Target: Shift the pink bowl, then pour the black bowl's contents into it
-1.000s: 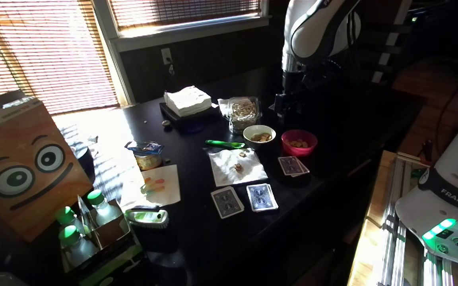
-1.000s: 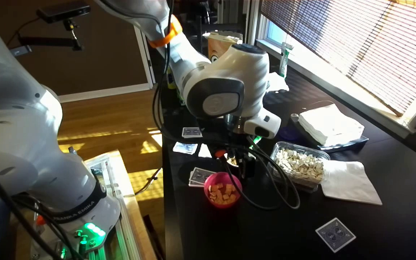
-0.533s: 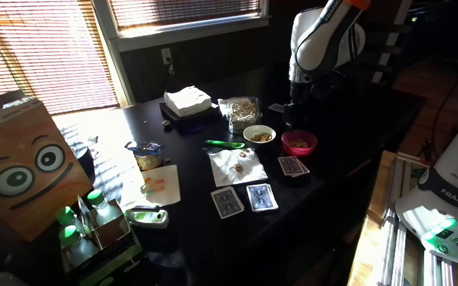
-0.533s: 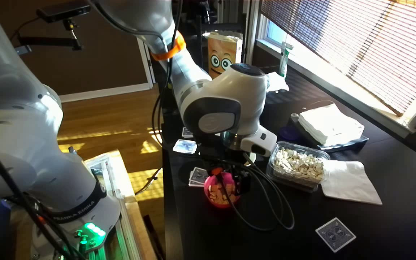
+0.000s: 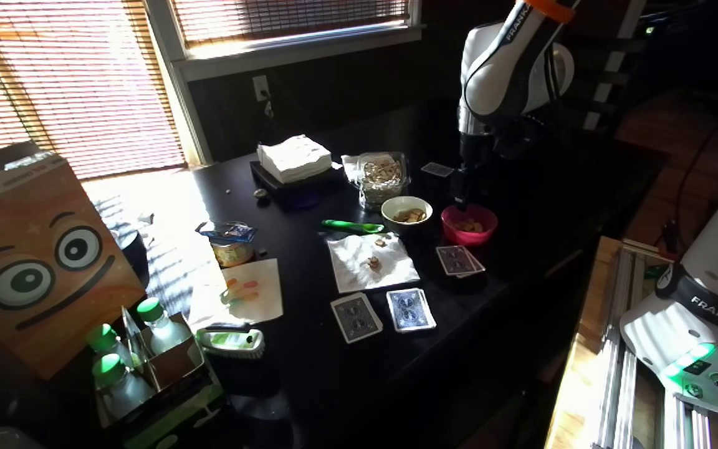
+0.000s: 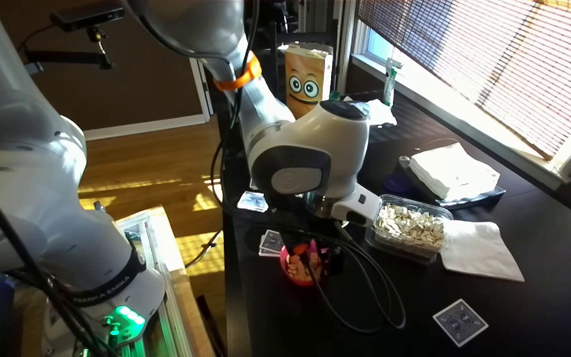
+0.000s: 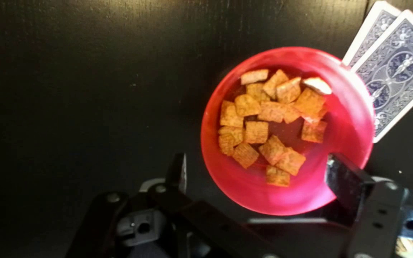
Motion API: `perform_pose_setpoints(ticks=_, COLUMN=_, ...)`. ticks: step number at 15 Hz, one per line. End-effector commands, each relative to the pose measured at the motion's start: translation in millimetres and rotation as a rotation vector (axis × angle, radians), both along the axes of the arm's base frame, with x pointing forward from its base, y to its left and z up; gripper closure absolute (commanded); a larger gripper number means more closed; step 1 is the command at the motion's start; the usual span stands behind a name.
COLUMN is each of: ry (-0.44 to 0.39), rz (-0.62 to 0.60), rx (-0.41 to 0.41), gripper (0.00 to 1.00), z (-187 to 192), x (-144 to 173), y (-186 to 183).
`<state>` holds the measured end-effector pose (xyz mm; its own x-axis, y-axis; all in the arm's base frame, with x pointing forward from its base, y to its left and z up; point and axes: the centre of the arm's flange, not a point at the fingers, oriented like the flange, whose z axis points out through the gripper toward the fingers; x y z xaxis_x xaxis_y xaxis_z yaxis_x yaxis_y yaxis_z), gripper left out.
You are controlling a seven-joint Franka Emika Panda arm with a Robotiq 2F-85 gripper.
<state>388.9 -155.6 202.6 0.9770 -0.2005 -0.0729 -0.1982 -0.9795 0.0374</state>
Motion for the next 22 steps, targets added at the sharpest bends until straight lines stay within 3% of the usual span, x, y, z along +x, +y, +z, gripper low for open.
perform_pose_setpoints(ticks=1, ry=-0.022, rz=0.013, rx=0.026, gripper=0.0, z=-16.2, x=-5.1, y=-19.4)
perform_pose_setpoints(ticks=10, ry=-0.047, rz=-0.028, rx=0.073, gripper=0.0, z=-37.6, x=-6.5, y=-33.6)
perform_pose_setpoints(ticks=11, ry=-0.05, rz=-0.033, rx=0.078, gripper=0.08, z=-38.6, x=-6.1, y=-34.0)
perform_pose_setpoints(ticks=12, ry=-0.054, rz=-0.037, rx=0.081, gripper=0.28, z=-38.9, x=-5.8, y=-34.4)
perform_pose_setpoints(ticks=15, ry=-0.065, rz=-0.047, rx=0.086, gripper=0.49, z=-38.8, x=-4.3, y=-35.6)
perform_pose_setpoints(ticks=16, ry=-0.069, rz=-0.05, rx=0.086, gripper=0.56, z=-38.3, x=-4.1, y=-35.9)
perform_pose_setpoints(ticks=18, ry=-0.075, rz=-0.054, rx=0.087, gripper=0.53, z=-37.5, x=-3.4, y=-36.7)
perform_pose_setpoints(ticks=19, ry=-0.077, rz=-0.056, rx=0.087, gripper=0.6, z=-37.1, x=-2.8, y=-37.1)
perform_pose_setpoints(ticks=20, ry=-0.08, rz=-0.057, rx=0.088, gripper=0.59, z=-36.6, x=-2.0, y=-37.6)
perform_pose_setpoints(ticks=22, ry=-0.083, rz=-0.057, rx=0.088, gripper=0.83, z=-36.0, x=-1.0, y=-38.1)
